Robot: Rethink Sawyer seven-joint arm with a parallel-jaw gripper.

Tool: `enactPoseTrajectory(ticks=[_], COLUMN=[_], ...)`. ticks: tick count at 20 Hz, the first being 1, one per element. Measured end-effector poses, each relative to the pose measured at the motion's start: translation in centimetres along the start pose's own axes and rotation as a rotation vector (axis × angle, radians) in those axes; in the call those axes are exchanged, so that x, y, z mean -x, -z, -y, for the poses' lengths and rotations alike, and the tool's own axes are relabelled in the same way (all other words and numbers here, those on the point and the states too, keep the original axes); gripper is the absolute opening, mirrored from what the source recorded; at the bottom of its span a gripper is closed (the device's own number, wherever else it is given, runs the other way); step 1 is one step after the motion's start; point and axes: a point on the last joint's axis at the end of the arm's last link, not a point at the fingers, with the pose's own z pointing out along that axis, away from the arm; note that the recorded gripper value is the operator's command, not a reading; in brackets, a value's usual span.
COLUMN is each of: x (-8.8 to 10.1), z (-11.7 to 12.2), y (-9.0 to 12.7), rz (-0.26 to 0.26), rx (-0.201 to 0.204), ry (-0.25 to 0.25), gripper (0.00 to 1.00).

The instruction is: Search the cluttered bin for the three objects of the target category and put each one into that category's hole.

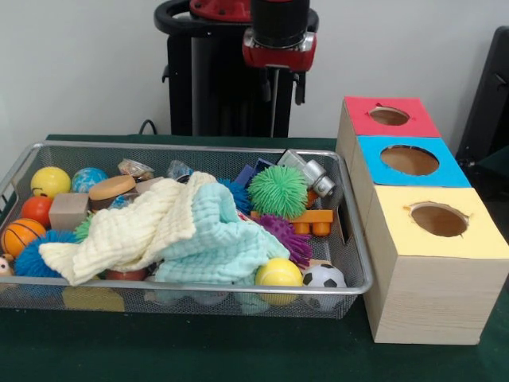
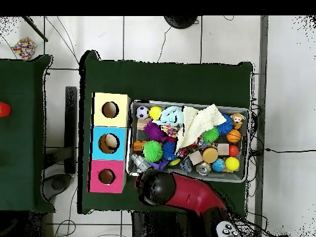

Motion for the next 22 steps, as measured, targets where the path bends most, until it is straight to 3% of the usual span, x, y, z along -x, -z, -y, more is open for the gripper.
enactPoseTrajectory(ticks=[5, 17, 22], x=[2.0, 4.6, 6.2], z=[1.3, 2.8, 4.9], y=[-0.3, -1.3, -1.9], rz=[0.019, 0.026, 0.018], rx=[-0.012, -0.060, -0.071], ry=[0.007, 0.071, 0.067], gripper=[1.00, 1.00, 1.00])
